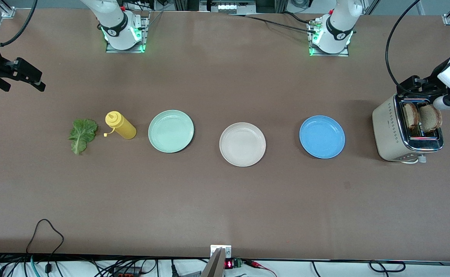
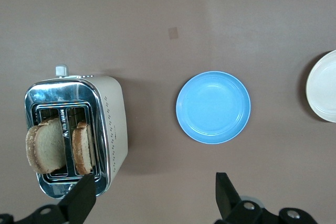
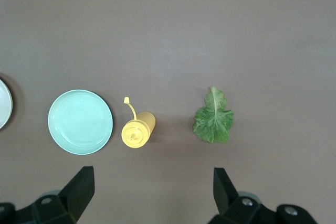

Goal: Make sandwich in beige plate with both arms
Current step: 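Move the left gripper down over the bread slices in the toaster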

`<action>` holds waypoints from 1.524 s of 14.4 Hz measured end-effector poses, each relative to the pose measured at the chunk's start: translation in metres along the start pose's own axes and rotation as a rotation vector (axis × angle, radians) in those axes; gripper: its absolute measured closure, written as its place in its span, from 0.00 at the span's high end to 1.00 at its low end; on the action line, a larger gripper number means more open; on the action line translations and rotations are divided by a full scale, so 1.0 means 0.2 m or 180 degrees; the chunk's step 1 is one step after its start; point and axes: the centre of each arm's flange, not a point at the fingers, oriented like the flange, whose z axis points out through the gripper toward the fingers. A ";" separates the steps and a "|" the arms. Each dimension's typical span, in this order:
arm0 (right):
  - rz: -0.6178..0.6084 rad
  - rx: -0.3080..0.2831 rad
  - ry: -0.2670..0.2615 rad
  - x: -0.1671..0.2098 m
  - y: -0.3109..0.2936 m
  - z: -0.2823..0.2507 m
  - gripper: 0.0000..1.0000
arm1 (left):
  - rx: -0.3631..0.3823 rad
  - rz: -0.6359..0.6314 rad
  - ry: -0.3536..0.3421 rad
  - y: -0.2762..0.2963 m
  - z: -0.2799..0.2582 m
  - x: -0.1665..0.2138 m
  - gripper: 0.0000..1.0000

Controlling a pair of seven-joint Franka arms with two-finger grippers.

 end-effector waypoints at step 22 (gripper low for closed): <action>0.0000 0.0003 -0.0007 0.00 0.00 0.01 1.00 | 0.0011 -0.0027 -0.0491 -0.03 0.17 0.10 1.00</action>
